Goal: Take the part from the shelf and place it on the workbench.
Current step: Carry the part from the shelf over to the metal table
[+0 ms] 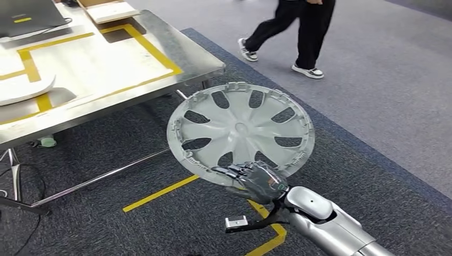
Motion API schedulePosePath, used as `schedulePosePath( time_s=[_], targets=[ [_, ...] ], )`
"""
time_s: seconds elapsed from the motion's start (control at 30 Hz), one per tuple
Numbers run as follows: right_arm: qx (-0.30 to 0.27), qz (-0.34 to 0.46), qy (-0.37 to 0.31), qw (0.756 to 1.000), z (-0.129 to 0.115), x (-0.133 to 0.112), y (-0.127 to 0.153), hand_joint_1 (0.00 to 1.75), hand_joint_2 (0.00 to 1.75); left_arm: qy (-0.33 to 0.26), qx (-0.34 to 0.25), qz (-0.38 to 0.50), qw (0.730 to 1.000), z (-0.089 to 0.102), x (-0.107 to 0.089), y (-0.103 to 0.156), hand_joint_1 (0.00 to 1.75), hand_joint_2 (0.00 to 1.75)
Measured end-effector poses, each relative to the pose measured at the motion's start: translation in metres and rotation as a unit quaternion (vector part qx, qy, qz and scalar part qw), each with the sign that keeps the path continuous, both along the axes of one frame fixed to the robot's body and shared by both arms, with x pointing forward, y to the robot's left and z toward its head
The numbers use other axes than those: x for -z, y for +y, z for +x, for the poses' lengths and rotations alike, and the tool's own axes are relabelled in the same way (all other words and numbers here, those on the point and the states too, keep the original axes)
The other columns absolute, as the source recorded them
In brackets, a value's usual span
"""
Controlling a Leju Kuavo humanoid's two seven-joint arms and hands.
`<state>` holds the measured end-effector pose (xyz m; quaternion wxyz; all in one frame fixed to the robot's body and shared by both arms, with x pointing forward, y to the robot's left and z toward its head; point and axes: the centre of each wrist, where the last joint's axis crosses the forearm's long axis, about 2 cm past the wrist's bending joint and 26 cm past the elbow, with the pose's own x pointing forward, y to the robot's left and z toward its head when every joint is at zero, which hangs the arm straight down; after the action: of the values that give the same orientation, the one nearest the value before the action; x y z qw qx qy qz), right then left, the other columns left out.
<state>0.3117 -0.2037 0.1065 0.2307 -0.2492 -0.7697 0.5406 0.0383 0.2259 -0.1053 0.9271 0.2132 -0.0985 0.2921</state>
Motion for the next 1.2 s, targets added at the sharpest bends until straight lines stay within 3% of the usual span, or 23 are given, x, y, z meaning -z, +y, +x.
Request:
schedulePosePath(
  time_s=[0.3, 0.7, 1.2],
  targets=[
    [0.001, 0.001, -0.012, 1.000, 0.019, -0.014, 0.007, 1.75, 1.75, -0.044, 0.005, 0.005, 0.999, 0.002, 0.000, 0.000, 0.00, 1.75],
    [0.000, 0.025, -0.001, 1.000, 0.018, -0.014, 0.002, 1.75, 1.75, -0.077, 0.038, -0.006, 0.996, 0.010, 0.001, 0.007, 0.00, 1.75],
    [-0.024, 0.080, 0.001, 0.996, 0.005, -0.011, 0.040, 1.75, 1.75, -0.072, 0.058, 0.021, 0.996, 0.020, 0.001, 0.027, 0.00, 1.75]
  ],
)
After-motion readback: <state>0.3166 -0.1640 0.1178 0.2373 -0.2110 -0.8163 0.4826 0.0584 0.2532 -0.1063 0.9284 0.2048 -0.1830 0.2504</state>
